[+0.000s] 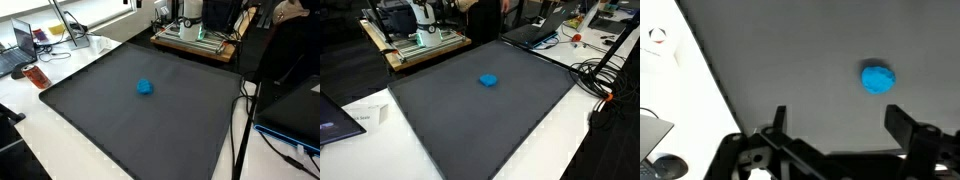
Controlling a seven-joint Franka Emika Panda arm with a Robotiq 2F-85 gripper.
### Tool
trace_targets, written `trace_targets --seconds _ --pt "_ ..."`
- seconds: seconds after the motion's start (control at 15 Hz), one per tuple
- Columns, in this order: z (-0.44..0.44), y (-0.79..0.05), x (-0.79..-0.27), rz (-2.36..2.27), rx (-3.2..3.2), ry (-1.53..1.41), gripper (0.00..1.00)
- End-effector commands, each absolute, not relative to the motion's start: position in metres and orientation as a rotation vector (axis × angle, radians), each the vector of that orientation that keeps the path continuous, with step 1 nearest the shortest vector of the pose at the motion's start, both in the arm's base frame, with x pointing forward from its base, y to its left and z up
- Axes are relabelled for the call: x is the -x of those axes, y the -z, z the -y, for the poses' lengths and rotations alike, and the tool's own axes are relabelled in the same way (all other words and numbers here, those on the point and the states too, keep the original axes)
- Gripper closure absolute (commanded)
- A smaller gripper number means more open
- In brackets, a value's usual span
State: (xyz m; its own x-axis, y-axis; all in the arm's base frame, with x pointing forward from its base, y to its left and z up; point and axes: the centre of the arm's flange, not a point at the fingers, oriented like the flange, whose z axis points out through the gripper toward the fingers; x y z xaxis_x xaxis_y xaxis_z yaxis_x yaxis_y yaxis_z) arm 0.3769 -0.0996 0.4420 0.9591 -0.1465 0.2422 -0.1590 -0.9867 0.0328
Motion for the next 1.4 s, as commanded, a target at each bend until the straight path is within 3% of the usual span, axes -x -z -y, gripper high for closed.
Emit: trace_targets --seconds 0.0,0.6,1.33 --pt "0.100 -0.442 -0.377 0.239 -3.058 -0.372 0.00" --pt "0.095 -0.442 -0.378 0.208 -3.079 -0.372 0.00" --pt "-0.006 -0.450 -0.376 -0.384 -3.396 -0.249 0.00"
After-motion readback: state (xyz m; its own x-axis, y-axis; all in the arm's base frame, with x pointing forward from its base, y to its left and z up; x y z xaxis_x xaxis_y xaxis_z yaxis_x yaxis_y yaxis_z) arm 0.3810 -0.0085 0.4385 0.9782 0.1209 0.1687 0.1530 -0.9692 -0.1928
